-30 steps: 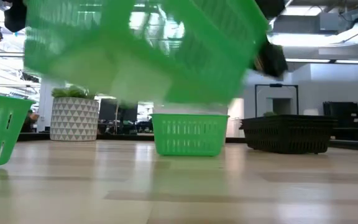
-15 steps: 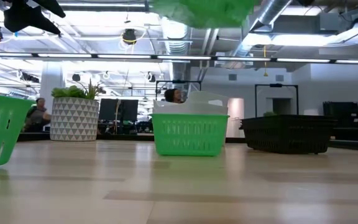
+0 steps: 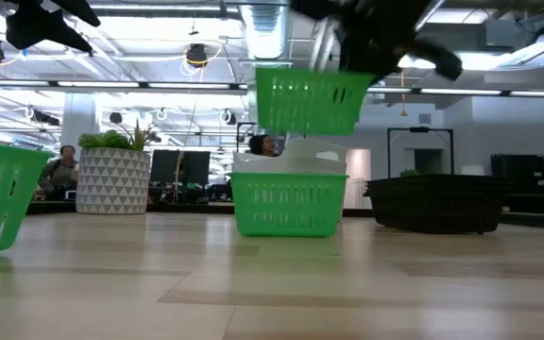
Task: Stack baskets by color
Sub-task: Stack the bottom right green bin on the top green bin
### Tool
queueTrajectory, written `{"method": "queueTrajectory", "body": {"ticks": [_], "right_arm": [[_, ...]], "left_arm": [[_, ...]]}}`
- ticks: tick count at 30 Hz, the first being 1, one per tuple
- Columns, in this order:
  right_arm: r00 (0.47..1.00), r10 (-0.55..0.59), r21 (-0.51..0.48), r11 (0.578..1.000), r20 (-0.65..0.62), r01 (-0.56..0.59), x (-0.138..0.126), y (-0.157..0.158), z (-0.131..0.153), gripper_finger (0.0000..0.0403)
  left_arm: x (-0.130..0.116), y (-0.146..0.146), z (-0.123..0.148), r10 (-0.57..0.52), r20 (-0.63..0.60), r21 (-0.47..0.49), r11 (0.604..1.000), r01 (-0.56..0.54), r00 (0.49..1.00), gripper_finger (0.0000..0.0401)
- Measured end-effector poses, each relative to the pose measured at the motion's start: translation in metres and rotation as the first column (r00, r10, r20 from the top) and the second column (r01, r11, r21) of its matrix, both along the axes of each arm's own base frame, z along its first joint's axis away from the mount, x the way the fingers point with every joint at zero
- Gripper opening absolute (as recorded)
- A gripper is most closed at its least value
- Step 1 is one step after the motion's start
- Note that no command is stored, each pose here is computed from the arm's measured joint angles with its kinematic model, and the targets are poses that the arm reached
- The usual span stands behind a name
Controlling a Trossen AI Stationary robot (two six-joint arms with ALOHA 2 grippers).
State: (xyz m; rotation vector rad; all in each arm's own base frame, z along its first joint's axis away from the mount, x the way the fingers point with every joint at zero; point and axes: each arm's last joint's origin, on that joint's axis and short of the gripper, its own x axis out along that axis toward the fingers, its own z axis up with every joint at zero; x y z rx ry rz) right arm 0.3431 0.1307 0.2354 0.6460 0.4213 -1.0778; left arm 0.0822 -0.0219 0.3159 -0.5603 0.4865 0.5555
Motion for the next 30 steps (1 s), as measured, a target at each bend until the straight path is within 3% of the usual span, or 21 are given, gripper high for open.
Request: {"method": "queueTrajectory", "body": {"ticks": [10,20,30], "right_arm": [[0.994,-0.027,0.064,0.997,-0.103,0.034,0.015,-0.035,-0.008,0.0020],[0.990,-0.016,0.091,0.995,-0.138,0.029,0.027,-0.035,-0.030,0.0008],[0.982,-0.019,0.123,0.991,-0.186,0.042,0.035,-0.038,-0.050,0.0041]], "left_arm": [[0.001,0.000,-0.003,0.007,-0.007,-0.004,1.000,-0.007,1.000,0.0224],[0.001,0.000,-0.003,0.007,-0.007,-0.004,1.000,-0.007,1.000,0.0224],[0.001,0.000,-0.003,0.007,-0.007,-0.005,1.000,-0.007,1.000,0.0224]]}}
